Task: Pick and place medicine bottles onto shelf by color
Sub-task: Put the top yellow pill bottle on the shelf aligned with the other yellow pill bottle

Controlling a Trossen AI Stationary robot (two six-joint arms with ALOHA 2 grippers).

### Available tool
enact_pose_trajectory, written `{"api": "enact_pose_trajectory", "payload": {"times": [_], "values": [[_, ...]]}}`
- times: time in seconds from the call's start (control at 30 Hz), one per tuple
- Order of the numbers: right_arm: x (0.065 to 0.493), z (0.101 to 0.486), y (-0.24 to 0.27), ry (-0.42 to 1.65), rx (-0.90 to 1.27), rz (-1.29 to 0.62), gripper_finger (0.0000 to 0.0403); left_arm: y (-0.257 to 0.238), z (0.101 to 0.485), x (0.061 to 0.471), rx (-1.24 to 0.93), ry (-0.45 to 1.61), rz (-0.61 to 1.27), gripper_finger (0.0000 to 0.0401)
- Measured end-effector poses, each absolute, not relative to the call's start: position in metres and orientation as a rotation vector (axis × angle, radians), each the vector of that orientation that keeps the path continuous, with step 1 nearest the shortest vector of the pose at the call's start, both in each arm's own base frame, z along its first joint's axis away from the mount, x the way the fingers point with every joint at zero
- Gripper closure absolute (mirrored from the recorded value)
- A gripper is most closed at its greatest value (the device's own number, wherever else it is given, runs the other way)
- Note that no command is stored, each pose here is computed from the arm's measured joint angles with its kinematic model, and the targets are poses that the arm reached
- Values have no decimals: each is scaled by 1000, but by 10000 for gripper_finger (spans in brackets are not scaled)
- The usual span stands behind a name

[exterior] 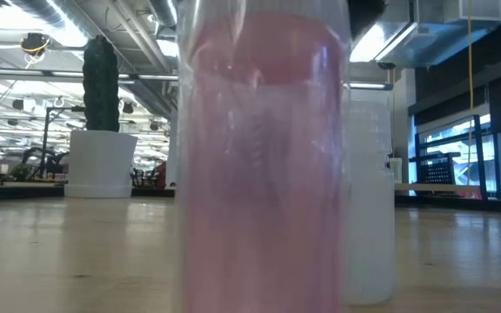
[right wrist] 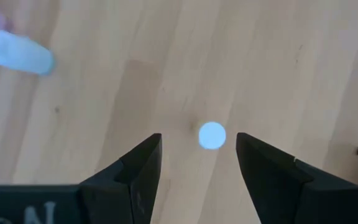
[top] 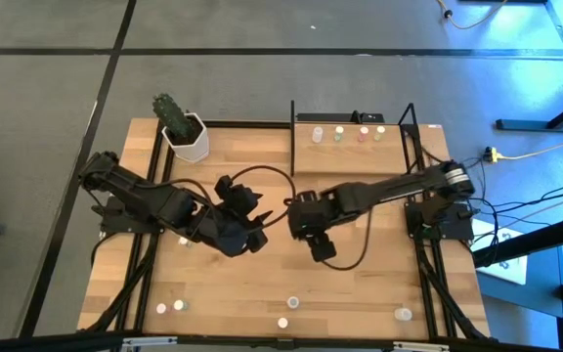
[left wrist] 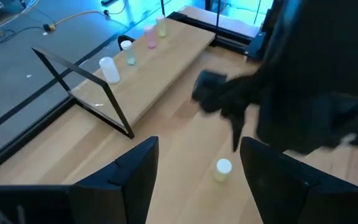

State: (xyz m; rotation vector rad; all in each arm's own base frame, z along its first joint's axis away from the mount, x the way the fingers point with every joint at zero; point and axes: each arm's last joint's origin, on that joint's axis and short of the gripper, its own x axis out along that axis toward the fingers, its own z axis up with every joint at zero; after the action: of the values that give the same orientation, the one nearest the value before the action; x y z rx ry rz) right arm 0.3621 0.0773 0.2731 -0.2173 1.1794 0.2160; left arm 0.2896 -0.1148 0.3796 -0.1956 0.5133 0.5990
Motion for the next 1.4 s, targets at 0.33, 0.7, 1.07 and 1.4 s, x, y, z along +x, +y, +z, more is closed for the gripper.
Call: {"api": "enact_pose_trajectory", "payload": {"times": [0.33, 0.7, 1.07, 1.4], "values": [[380, 235, 74, 1276, -240, 219, 194, -124, 380, 286, -201, 500, 585, 181], [394, 220, 53, 1274, -111, 223, 194, -124, 380, 286, -202, 499, 586, 181], [397, 216, 38, 1288, -53, 183, 194, -124, 380, 286, -201, 499, 586, 181], [396, 216, 38, 1302, -21, 159, 194, -124, 380, 286, -200, 500, 585, 181]]}}
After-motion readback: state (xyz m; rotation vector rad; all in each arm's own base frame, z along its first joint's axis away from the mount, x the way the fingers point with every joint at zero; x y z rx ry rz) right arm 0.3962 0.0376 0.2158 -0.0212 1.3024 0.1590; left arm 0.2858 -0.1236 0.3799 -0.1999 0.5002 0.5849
